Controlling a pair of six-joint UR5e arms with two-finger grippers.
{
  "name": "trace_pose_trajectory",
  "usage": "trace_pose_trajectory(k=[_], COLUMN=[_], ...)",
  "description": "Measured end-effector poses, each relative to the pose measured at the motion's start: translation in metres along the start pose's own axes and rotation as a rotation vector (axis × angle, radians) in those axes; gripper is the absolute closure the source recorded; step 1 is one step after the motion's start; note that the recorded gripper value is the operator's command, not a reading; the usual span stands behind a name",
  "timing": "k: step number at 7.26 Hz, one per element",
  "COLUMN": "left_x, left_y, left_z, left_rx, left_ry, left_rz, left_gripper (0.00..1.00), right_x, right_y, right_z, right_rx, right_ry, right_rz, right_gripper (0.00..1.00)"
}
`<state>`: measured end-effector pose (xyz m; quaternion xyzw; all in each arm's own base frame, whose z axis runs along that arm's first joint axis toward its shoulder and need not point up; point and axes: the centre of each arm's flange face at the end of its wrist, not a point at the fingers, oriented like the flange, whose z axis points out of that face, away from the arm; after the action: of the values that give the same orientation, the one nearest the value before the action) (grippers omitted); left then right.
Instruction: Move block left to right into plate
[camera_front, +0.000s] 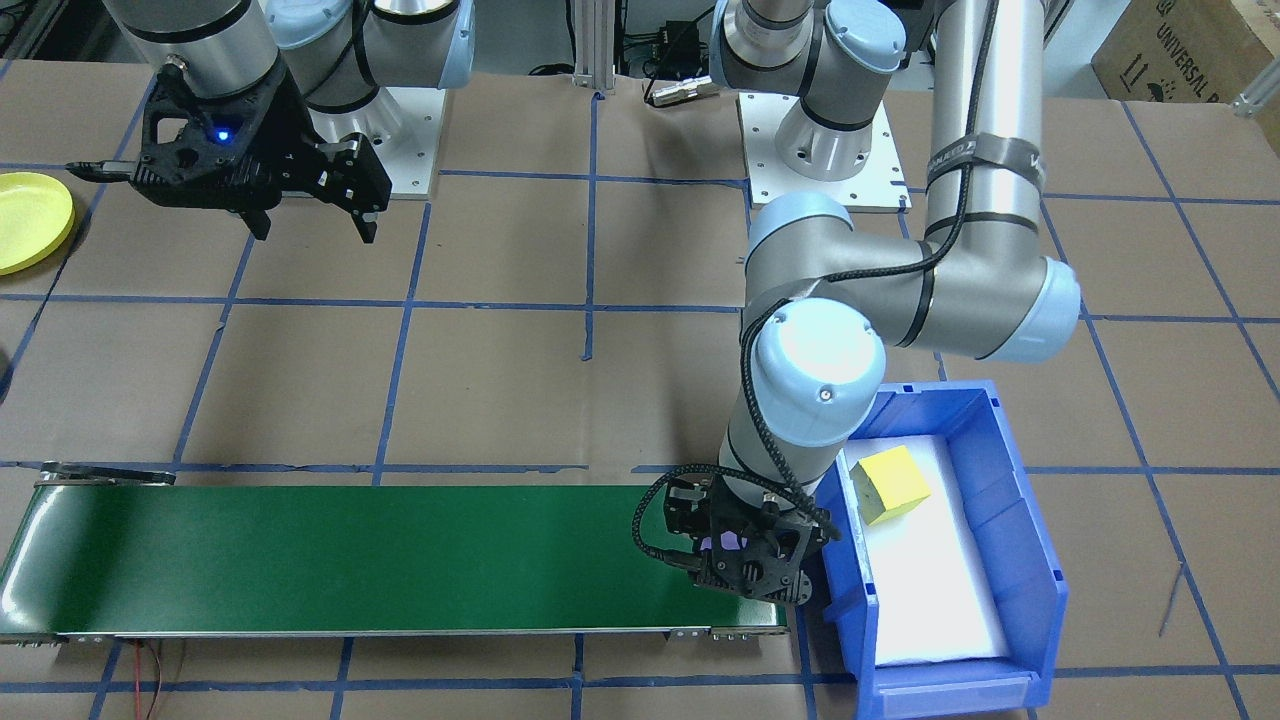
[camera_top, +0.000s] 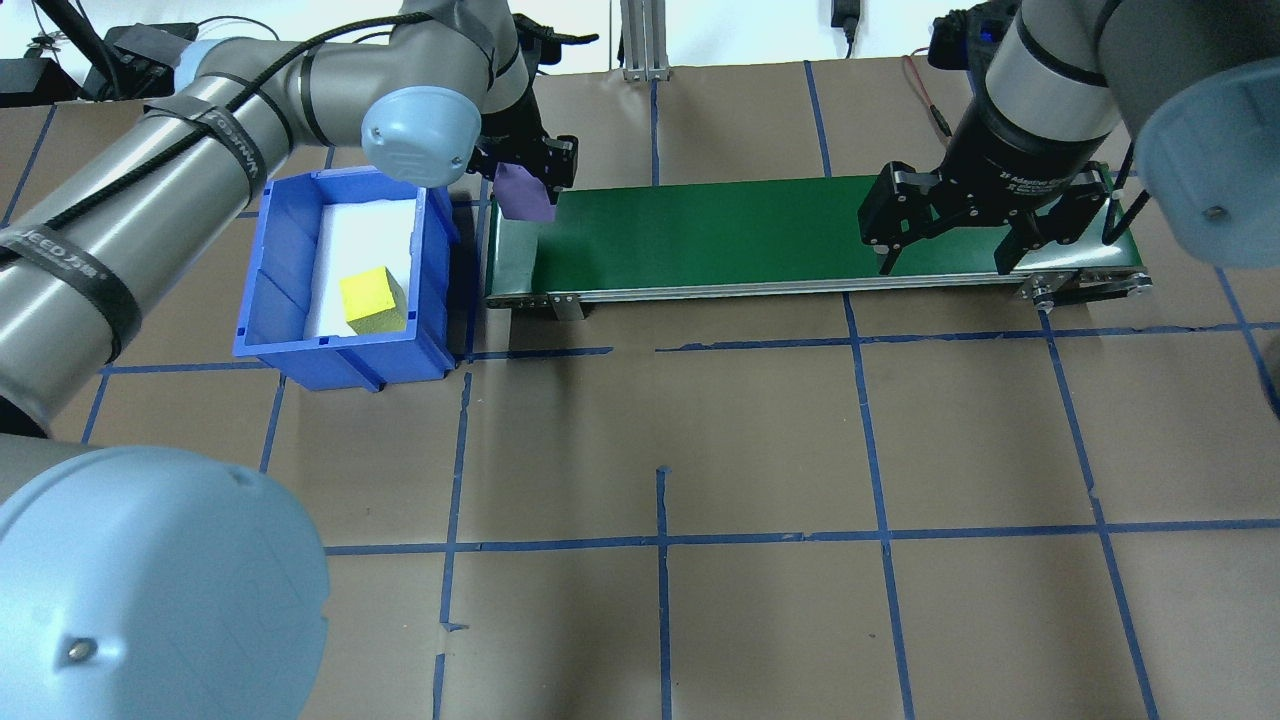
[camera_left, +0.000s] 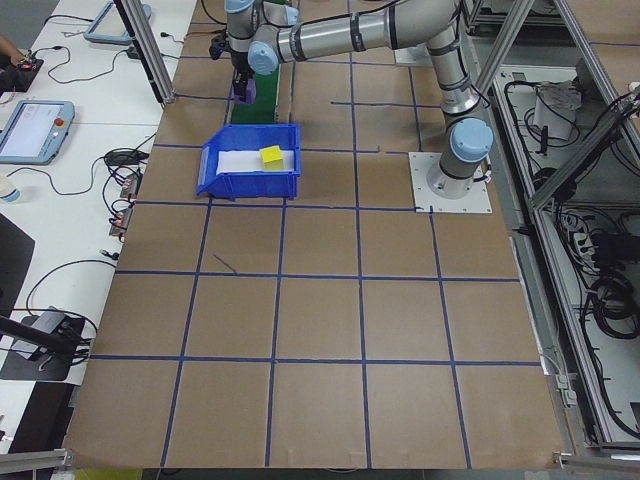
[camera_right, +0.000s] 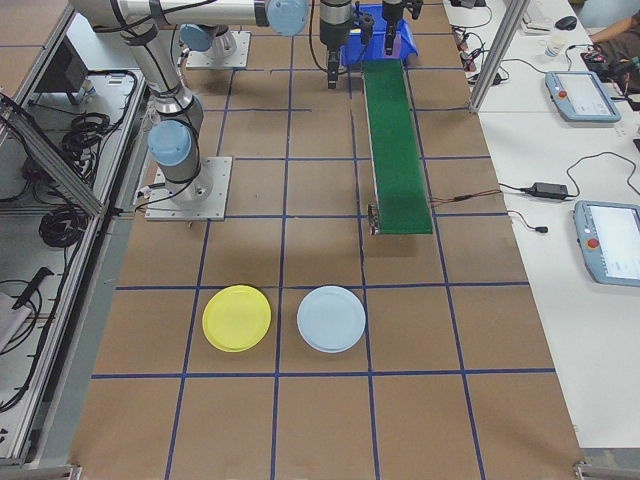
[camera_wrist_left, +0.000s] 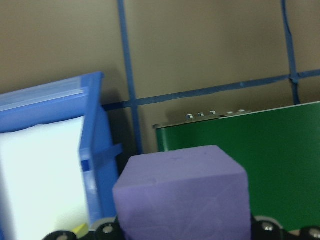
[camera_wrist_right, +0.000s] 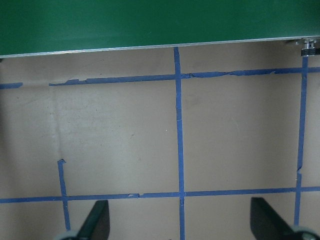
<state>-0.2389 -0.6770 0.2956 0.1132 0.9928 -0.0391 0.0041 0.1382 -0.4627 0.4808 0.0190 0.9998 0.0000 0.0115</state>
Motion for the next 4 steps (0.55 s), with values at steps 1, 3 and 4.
trace_pose_trajectory(k=[1,3,4], left_x=[0.003,0.009,0.010], left_y=[0.002,0.008,0.012], left_z=[0.018,0.022,0.005], left_rx=[-0.019,-0.029,-0.013], left_ry=[0.001,0.008,0.009], left_rz=[0.003,0.002,-0.002], left_gripper=[0.00,0.00,0.00], right_x=[0.001,0.005,0.006], right_y=[0.000,-0.002,-0.003], right_z=[0.000,-0.003,-0.006], right_rx=[0.001,0.005,0.008], right_ry=[0.000,0.002,0.002], right_rz=[0.001,-0.015,-0.028], right_gripper=[0.00,0.00,0.00])
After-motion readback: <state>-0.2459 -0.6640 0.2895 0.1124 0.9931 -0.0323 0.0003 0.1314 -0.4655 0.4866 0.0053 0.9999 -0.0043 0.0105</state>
